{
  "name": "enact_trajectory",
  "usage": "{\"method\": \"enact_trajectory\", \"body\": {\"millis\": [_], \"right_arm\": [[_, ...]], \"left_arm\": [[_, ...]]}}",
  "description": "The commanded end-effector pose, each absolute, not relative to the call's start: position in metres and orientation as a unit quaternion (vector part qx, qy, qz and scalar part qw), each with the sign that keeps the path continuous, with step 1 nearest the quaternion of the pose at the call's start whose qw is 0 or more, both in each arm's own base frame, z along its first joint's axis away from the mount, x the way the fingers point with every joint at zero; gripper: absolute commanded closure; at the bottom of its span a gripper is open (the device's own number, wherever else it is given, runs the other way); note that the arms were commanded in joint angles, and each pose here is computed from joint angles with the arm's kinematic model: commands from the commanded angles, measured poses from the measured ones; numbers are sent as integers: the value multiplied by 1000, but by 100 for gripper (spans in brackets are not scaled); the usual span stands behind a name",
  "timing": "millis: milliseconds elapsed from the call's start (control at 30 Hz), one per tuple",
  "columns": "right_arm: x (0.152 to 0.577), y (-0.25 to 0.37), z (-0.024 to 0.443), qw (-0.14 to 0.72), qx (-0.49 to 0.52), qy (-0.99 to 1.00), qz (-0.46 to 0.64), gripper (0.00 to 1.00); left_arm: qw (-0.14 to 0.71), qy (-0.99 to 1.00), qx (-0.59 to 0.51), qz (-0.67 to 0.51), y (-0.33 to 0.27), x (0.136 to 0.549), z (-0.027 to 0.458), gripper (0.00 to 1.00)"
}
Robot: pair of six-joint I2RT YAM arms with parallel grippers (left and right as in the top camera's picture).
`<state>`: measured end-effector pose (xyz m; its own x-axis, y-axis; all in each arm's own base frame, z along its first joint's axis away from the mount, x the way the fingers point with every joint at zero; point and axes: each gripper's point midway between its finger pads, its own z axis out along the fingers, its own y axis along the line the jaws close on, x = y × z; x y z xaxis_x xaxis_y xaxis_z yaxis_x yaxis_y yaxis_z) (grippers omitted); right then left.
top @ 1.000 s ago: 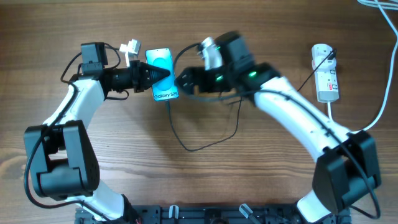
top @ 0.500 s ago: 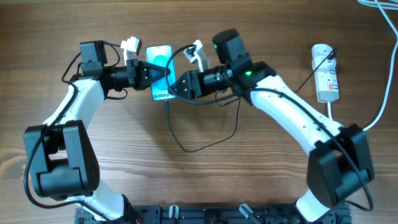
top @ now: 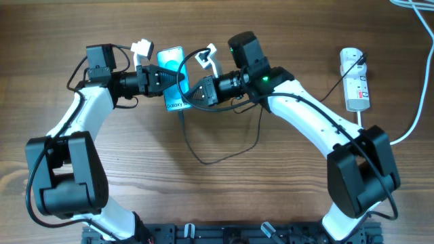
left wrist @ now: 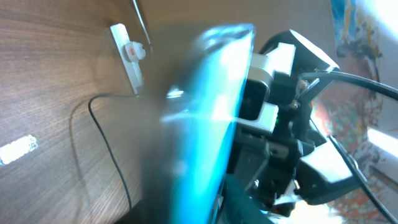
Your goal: Plug charger to phone and switch on socket
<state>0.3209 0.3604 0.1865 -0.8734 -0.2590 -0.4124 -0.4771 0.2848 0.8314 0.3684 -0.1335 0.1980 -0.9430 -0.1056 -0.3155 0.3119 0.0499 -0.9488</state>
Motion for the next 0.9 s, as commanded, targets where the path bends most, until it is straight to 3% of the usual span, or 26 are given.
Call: {"method": "enact_trajectory", "body": {"millis": [0,33,67,533,867], "right_arm": [[328,361,187,117,-246,791,548,96],[329,359,187,117,-243,792,547,96],[331,357,186,117,-240,794,546,96],[357,296,105,113,-116,910,382,96],[346,289,54,111,-49,908,401,96]], "left_arm": [[152,721,61,-674,-133,372,194,12],[157,730,53,-663,-131,375,189,2],[163,740,46,-651,-128,379,184,0],[206,834,-82,-505,-66,411,129,0],[201,846,-97,-484,-62,411,120,0]]}}
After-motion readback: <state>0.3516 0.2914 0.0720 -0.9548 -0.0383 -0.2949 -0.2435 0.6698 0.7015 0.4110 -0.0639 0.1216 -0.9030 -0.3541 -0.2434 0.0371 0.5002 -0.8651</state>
